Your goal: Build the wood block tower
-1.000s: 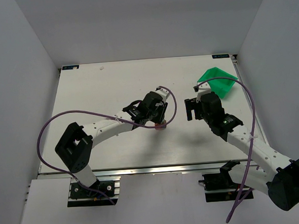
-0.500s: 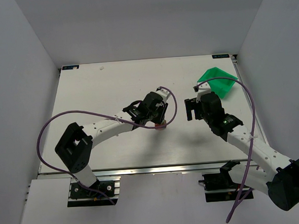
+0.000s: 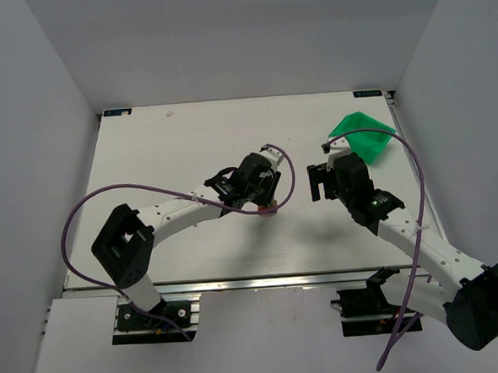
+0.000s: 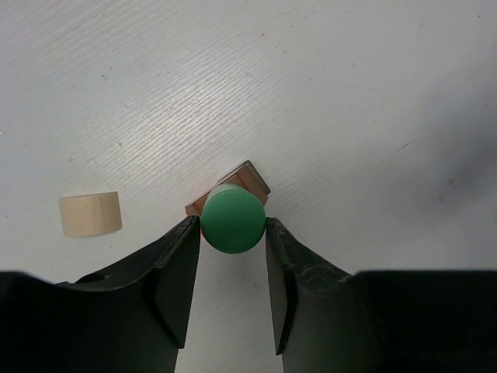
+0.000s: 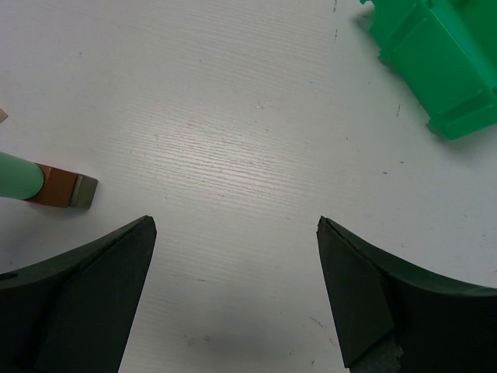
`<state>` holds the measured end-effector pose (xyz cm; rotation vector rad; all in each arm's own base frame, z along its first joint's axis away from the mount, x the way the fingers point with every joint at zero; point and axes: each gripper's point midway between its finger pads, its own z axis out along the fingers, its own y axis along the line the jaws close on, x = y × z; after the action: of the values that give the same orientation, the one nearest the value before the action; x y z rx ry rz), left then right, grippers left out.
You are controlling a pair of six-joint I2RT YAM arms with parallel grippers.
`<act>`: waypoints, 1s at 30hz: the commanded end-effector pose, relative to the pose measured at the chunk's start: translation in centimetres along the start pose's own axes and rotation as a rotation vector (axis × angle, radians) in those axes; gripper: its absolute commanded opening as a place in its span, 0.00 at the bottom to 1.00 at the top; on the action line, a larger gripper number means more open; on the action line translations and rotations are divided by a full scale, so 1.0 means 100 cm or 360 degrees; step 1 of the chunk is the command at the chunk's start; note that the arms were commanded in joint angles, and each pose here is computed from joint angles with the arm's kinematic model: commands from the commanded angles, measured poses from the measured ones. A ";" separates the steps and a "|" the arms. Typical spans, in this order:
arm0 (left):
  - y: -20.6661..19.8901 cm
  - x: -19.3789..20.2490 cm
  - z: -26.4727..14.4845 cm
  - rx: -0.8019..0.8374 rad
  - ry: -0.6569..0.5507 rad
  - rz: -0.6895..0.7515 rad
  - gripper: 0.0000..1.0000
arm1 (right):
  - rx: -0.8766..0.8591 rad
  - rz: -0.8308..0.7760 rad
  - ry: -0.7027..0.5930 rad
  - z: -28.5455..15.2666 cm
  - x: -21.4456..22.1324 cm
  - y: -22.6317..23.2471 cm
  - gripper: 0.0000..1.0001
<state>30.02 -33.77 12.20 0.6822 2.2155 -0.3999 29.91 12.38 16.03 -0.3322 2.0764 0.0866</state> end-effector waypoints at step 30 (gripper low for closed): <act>0.048 -0.029 -0.146 -0.0204 -0.0383 -0.0381 0.98 | -0.0151 -0.0072 -0.0095 -0.012 -0.020 0.013 0.89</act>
<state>26.15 -28.44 23.56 0.5280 2.0246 -0.5332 29.62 13.03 16.20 -0.3852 2.0670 0.1227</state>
